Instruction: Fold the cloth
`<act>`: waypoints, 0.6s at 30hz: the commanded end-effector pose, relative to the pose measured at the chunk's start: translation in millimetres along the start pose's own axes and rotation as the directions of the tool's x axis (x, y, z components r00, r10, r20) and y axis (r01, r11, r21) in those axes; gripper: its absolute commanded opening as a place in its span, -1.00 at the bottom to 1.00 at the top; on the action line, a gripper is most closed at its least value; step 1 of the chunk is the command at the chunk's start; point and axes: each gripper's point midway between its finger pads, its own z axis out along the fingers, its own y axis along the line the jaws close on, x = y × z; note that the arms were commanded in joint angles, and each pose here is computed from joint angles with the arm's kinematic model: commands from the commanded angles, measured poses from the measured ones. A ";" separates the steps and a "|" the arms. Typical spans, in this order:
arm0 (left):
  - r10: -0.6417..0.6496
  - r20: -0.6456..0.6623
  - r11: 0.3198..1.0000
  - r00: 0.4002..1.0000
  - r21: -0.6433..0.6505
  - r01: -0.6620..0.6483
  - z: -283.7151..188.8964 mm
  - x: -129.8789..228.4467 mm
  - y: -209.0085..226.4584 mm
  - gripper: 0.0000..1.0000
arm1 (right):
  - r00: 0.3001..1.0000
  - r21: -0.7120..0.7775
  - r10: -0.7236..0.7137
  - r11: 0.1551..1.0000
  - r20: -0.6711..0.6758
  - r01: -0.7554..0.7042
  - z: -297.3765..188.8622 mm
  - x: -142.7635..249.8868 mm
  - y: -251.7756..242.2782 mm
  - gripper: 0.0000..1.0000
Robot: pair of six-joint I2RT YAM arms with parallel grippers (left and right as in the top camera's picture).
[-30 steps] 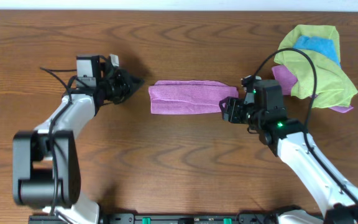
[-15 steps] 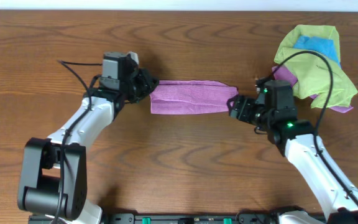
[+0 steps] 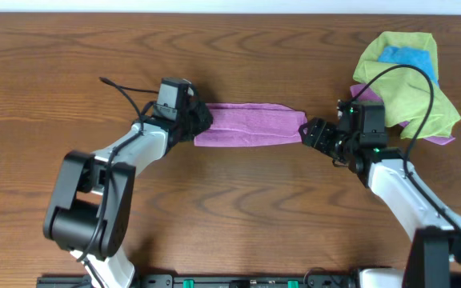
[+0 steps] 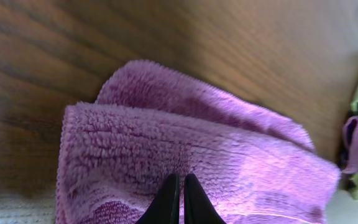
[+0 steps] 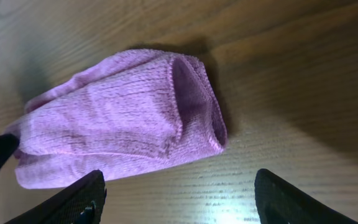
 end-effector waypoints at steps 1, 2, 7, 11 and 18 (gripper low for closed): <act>0.028 0.019 1.000 0.999 -0.012 -0.028 5.5 -4.2 -1.9 -0.88 | 0.999 -0.001 0.025 1.000 -0.033 -0.025 8.5 7.7 -5.3 0.54; 0.030 0.022 0.999 0.999 -0.016 -0.029 6.0 -4.2 -1.5 -0.88 | 0.999 -0.001 0.026 1.000 -0.035 -0.026 10.4 7.8 -6.1 0.54; 0.036 0.048 0.998 0.998 -0.045 -0.034 7.0 -7.1 1.8 -0.88 | 0.999 -0.004 0.038 0.999 -0.029 -0.038 18.4 5.7 -7.7 0.53; 0.039 0.053 0.998 0.998 -0.061 -0.035 9.0 -6.4 4.3 -0.88 | 0.998 -0.004 0.059 0.998 -0.028 -0.059 24.7 5.0 -9.8 0.53; 0.046 0.027 0.996 0.999 -0.074 -0.044 18.1 3.9 7.2 -0.88 | 0.998 -0.006 0.058 0.998 -0.025 -0.058 30.0 4.1 -11.5 0.50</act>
